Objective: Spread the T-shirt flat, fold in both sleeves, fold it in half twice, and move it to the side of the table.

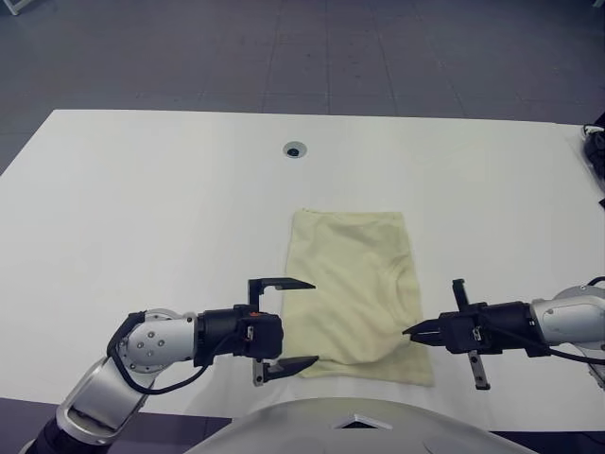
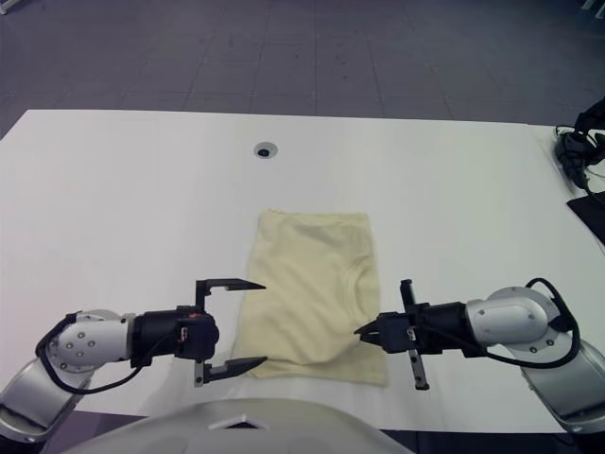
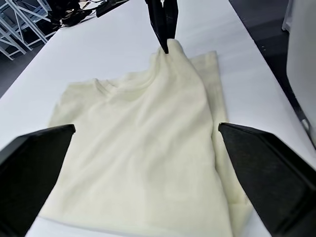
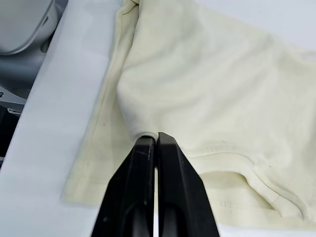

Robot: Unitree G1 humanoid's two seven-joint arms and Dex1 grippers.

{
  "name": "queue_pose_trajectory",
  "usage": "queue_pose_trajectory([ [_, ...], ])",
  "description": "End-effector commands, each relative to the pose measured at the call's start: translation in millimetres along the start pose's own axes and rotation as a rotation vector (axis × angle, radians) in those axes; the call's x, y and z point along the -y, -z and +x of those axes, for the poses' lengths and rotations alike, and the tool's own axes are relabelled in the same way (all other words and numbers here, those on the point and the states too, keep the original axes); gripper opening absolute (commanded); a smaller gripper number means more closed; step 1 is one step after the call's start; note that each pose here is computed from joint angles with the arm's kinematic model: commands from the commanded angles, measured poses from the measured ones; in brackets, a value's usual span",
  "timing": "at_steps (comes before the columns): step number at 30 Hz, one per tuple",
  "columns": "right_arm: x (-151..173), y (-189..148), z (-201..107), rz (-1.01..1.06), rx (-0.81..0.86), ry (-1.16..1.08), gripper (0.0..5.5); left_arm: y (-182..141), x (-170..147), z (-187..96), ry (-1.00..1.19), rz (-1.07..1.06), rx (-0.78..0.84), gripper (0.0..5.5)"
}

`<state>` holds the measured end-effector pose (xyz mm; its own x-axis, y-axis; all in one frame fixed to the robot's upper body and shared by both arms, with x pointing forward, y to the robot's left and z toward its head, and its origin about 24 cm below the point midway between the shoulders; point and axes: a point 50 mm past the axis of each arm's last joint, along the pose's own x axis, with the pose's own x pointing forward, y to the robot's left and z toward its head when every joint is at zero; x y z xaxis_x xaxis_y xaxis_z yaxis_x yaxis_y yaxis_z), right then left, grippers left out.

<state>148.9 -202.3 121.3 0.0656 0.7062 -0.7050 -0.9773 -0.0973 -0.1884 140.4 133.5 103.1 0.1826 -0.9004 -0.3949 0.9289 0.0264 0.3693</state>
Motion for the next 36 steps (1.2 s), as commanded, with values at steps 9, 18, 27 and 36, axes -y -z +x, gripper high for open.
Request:
queue_pose_trajectory([
  [9,-1,-5,2,-0.013,0.01,0.006,0.02,30,6,11,0.043,0.02,-0.203,5.4],
  [18,2,-3,3,-0.014,0.003,0.015,0.02,22,5,9,0.035,0.009,-0.141,5.4],
  [27,1,-5,4,-0.017,0.009,0.006,0.02,24,2,7,0.018,0.006,-0.156,5.4],
  [36,1,-5,5,-0.02,0.009,0.002,0.02,27,8,10,0.054,-0.008,-0.172,5.4],
])
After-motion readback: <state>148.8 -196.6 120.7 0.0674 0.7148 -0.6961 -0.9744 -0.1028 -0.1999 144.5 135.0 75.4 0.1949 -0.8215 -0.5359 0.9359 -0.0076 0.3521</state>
